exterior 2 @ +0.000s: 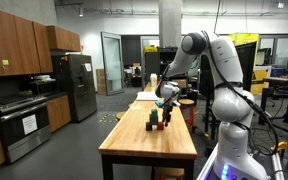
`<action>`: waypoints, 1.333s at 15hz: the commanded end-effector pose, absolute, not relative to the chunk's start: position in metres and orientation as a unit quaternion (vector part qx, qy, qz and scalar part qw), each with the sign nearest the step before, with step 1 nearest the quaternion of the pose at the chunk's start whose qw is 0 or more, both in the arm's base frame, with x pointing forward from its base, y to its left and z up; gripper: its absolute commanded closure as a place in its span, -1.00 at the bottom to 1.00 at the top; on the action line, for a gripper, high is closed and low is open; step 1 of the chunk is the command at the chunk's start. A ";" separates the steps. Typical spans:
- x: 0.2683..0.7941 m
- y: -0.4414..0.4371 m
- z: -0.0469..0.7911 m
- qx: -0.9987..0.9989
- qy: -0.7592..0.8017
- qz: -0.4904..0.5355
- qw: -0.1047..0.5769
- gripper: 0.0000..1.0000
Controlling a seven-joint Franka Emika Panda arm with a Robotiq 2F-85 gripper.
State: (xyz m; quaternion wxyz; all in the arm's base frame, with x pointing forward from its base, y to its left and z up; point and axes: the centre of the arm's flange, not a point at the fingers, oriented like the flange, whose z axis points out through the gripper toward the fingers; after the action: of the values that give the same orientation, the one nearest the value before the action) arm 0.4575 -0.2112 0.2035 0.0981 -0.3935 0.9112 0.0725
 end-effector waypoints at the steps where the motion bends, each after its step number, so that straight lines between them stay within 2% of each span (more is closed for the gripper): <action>1: 0.453 -0.209 0.202 -0.406 0.905 0.068 0.110 -1.00; 14: 0.453 -0.191 0.194 -0.431 0.893 0.061 0.114 -1.00; 16: 0.454 -0.190 0.193 -0.427 0.895 0.059 0.115 -0.46; 18: 0.454 -0.192 0.192 -0.421 0.898 0.058 0.117 -0.24; 20: 0.454 -0.192 0.192 -0.418 0.899 0.057 0.117 0.10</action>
State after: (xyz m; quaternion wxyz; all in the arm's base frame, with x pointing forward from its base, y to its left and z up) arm 0.4571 -0.1928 0.1945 0.1089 -0.4227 0.8975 0.0638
